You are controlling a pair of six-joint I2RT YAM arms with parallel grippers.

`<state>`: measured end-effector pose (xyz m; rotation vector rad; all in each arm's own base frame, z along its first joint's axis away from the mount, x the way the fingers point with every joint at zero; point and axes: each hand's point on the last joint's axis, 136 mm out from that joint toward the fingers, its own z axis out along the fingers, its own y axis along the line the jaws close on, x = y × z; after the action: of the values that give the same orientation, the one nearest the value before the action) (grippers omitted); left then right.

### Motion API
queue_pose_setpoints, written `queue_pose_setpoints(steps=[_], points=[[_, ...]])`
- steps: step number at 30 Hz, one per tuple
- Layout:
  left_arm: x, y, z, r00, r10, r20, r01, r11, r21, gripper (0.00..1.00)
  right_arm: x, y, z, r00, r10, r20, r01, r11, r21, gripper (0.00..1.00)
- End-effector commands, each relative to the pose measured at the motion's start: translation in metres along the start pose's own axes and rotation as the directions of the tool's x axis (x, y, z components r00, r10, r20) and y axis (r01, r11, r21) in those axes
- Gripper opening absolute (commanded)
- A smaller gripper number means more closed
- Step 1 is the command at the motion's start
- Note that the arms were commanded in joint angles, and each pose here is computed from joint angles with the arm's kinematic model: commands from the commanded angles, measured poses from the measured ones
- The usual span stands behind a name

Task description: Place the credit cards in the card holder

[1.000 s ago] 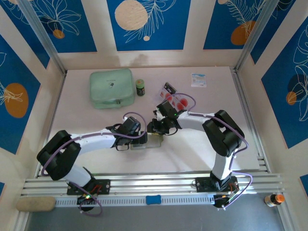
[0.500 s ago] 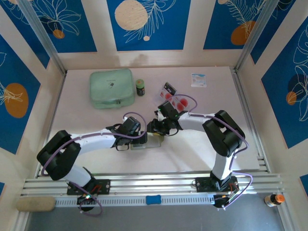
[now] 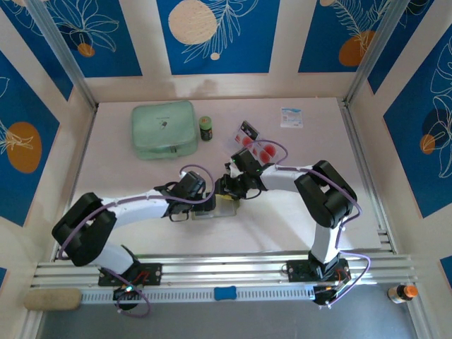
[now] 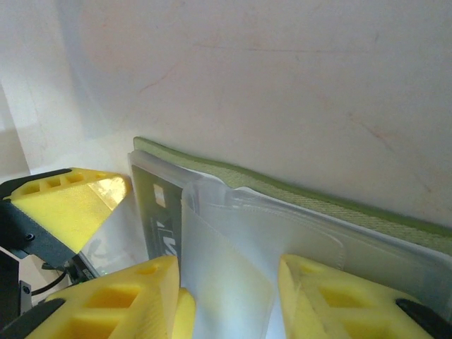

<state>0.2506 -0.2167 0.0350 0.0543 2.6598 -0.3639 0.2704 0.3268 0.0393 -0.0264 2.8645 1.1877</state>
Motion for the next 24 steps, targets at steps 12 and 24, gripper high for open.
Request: queue_pose_setpoints(steps=[12, 24], points=[[-0.023, 0.013, -0.049, 0.990, -0.009, 0.139, 0.011, 1.000, -0.017, 1.00, 0.005, 0.048, -0.017, 0.998, -0.055, -0.007, 0.054, 0.997, -0.058, 0.42], [-0.032, 0.035, -0.076, 0.972, -0.061, 0.226, 0.067, 0.998, -0.020, 1.00, 0.011, 0.074, 0.031, 0.992, -0.101, -0.073, 0.099, 0.994, -0.036, 0.44]])
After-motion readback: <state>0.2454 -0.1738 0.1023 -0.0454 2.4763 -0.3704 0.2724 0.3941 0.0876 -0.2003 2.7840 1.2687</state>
